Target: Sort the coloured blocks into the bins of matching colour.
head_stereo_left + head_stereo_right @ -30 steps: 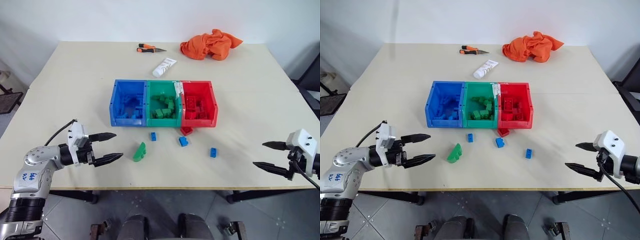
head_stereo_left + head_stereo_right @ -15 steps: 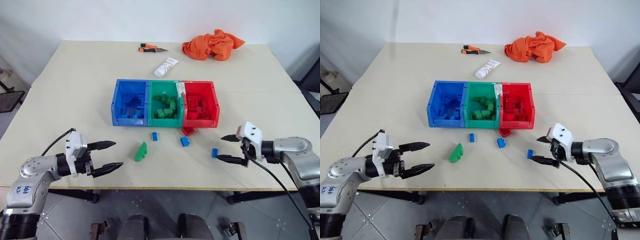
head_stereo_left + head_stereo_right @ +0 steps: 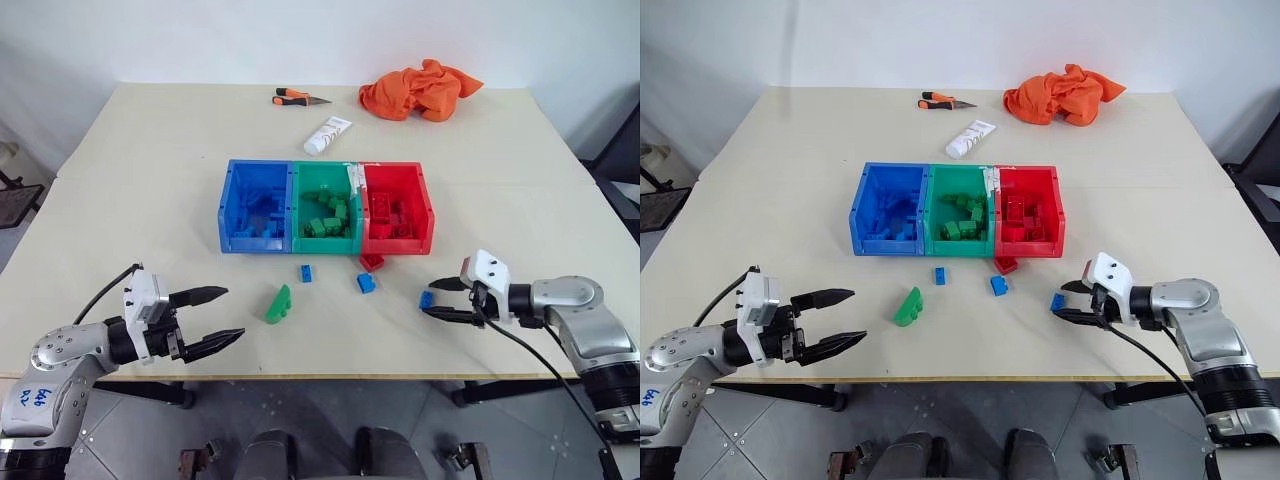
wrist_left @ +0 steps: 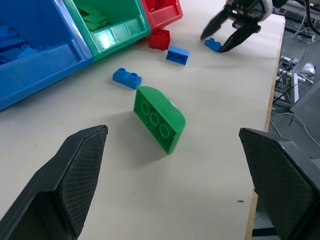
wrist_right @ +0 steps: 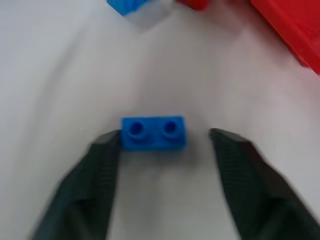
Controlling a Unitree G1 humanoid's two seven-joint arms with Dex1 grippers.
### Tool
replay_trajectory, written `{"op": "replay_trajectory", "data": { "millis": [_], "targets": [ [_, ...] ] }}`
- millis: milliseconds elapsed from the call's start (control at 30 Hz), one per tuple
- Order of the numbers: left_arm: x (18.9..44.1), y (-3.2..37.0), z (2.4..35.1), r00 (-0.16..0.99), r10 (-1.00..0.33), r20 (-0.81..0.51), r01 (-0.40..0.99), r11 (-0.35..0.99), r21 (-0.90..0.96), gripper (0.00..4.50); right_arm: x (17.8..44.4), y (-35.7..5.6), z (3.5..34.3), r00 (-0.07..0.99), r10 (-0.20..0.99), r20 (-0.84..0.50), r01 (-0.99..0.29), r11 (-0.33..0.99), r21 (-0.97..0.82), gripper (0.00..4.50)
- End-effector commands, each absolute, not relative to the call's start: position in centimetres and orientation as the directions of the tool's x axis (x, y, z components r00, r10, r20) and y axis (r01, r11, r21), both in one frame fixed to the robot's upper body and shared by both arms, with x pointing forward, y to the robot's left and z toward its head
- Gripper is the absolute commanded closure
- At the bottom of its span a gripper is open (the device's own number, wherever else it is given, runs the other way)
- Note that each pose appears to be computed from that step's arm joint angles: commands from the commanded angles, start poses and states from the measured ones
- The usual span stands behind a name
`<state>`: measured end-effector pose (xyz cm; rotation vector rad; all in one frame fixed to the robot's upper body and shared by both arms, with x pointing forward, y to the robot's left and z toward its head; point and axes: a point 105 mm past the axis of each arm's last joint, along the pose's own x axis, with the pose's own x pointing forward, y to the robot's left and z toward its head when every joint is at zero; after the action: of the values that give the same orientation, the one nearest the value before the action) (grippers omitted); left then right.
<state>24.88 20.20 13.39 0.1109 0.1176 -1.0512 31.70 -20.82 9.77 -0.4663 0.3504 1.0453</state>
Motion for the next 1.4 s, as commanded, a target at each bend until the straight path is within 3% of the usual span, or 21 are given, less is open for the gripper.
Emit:
{"op": "replay_trajectory", "data": {
  "millis": [33, 233, 433, 833, 967, 1100, 1267, 1367, 1400],
  "targets": [
    [25.1, 19.9, 14.1, 0.484, -0.866, -0.123, 0.875, 0.480, 0.064, 0.00, 31.4, -20.6, 9.8, 0.469, 0.750, -0.467, -0.882, 0.421, -0.209, 3.07],
    [25.4, 19.7, 14.1, 0.478, -0.871, -0.118, 0.879, 0.473, 0.066, 0.00, 31.2, -20.3, 12.0, 0.516, 0.759, -0.396, -0.856, 0.454, -0.246, 3.08],
    [25.6, 19.9, 14.0, 0.474, -0.873, -0.116, 0.880, 0.469, 0.068, 0.00, 33.3, -17.6, 18.8, 0.579, 0.784, -0.225, -0.811, 0.524, -0.259, 3.08],
    [26.9, 20.2, 15.0, 0.504, -0.859, -0.084, 0.862, 0.495, 0.115, 0.00, 37.1, -9.7, 25.0, 0.485, 0.873, -0.051, -0.836, 0.446, -0.319, 3.08],
    [27.0, 20.3, 15.1, 0.512, -0.856, -0.077, 0.857, 0.502, 0.121, 0.00, 37.6, -6.1, 25.7, 0.411, 0.912, -0.021, -0.869, 0.384, -0.312, 3.08],
    [27.0, 20.2, 15.1, 0.512, -0.856, -0.075, 0.856, 0.501, 0.127, 0.00, 38.2, 0.2, 25.1, 0.348, 0.938, -0.013, -0.897, 0.329, -0.295, 3.08],
    [27.2, 19.7, 15.3, 0.509, -0.858, -0.065, 0.856, 0.497, 0.141, 0.00, 39.4, 4.9, 24.4, 0.365, 0.931, 0.016, -0.900, 0.357, -0.248, 3.08],
    [27.3, 19.5, 15.4, 0.510, -0.858, -0.061, 0.855, 0.498, 0.148, 0.00, 40.5, 6.8, 23.5, 0.428, 0.904, 0.005, -0.873, 0.415, -0.255, 3.08],
    [27.4, 19.4, 15.4, 0.511, -0.857, -0.060, 0.854, 0.498, 0.151, 0.00, 40.8, 7.0, 23.3, 0.452, 0.892, -0.003, -0.863, 0.436, -0.253, 2.73]
  ]
}}
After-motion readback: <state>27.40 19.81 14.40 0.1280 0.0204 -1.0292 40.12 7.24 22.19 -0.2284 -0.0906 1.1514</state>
